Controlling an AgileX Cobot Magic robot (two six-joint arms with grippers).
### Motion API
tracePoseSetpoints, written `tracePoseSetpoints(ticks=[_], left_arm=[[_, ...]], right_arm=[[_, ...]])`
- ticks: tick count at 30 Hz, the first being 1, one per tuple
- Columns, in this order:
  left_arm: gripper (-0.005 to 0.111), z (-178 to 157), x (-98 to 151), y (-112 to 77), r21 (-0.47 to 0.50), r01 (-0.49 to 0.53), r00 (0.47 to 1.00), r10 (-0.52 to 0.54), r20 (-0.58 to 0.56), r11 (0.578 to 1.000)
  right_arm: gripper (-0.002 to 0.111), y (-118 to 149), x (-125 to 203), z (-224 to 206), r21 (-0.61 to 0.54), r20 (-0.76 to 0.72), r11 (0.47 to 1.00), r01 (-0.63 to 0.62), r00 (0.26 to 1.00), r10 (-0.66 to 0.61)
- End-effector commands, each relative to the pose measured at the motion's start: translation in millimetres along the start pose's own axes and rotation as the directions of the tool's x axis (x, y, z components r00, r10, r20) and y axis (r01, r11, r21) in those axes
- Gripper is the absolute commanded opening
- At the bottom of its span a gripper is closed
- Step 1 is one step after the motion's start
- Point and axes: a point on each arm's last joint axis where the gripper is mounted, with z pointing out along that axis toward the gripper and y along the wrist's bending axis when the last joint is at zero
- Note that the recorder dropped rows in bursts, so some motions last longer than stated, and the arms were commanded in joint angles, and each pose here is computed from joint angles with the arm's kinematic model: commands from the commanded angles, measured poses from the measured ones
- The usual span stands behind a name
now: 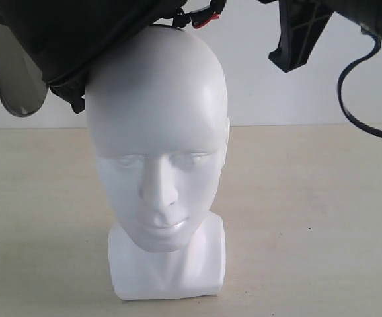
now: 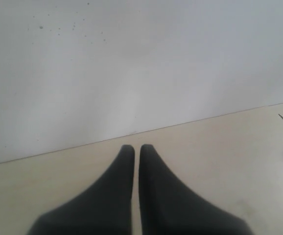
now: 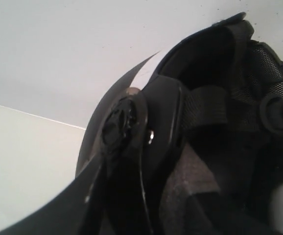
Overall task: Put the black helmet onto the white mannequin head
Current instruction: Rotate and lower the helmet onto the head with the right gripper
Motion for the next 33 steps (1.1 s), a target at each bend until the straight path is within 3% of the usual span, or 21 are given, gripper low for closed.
tracePoseSetpoints(ticks=[1,10,18,26,33], left_arm=[[0.004,-3.9,-0.9,-34.2,0.177,-0.003,0.999,0.012,-0.051,0.984],[0.004,-0.4,0.4,-46.2,0.214,-0.017,0.998,0.029,-0.051,0.977],[0.004,-0.2,0.4,-45.2,0.204,-0.019,0.998,0.030,-0.052,0.979],[0.004,-0.1,0.8,-44.7,0.198,-0.027,0.998,0.038,-0.054,0.980],[0.004,0.0,0.5,-44.2,0.193,-0.029,0.998,0.040,-0.052,0.981]], right_arm=[[0.000,-31.0,17.3,2.5,0.160,-0.166,0.967,0.201,0.971,-0.174],[0.000,-41.6,10.0,1.0,0.273,-0.134,0.915,0.295,0.954,-0.268],[0.000,-47.9,8.1,-0.7,0.329,-0.161,0.865,0.379,0.925,-0.344],[0.000,-48.2,16.9,-1.7,0.287,-0.263,0.854,0.433,0.893,-0.365],[0.000,-45.4,8.0,-2.1,0.303,-0.195,0.833,0.463,0.886,-0.421]])
